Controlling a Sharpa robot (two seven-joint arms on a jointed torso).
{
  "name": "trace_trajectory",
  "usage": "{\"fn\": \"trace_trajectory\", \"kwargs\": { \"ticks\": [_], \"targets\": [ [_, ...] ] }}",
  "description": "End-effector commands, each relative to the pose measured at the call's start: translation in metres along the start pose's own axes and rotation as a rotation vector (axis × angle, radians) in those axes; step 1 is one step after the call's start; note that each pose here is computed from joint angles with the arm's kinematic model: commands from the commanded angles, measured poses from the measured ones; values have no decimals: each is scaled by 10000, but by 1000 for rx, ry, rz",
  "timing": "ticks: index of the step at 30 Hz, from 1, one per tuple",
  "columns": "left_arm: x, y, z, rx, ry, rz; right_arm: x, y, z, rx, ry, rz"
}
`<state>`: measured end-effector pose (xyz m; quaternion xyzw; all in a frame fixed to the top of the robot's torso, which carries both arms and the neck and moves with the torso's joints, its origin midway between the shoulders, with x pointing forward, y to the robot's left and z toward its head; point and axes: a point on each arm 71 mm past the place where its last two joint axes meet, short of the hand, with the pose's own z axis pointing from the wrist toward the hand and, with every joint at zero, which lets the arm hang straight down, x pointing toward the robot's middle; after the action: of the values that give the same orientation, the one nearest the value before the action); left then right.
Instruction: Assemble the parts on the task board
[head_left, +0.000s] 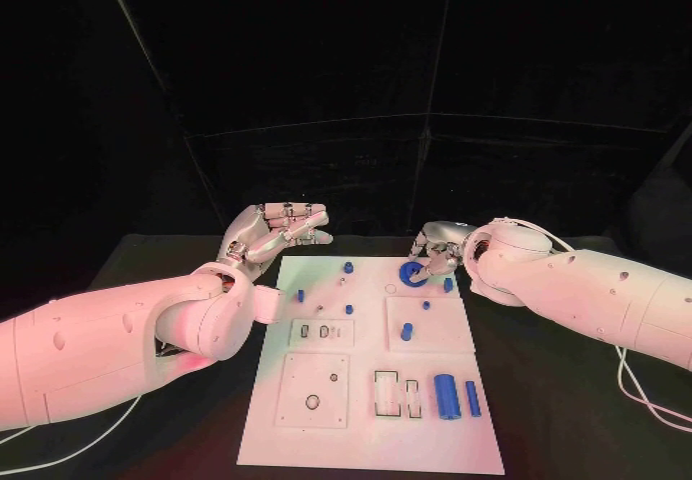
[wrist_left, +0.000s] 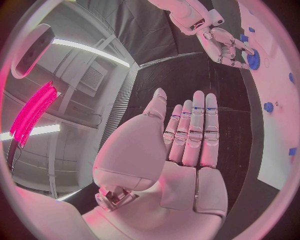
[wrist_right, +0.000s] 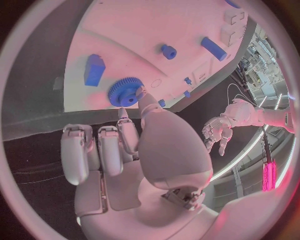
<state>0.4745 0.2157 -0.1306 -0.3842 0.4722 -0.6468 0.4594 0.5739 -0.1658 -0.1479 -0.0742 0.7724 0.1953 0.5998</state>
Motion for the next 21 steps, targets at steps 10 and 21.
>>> {"fn": "trace_trajectory", "kwargs": {
  "ticks": [10, 21],
  "targets": [
    [16, -14, 8, 11, 14, -4, 36, 15, 8, -3, 30, -50],
    [13, -11, 12, 10, 14, -3, 12, 26, 5, -12, -19, -58]
  ]
}}
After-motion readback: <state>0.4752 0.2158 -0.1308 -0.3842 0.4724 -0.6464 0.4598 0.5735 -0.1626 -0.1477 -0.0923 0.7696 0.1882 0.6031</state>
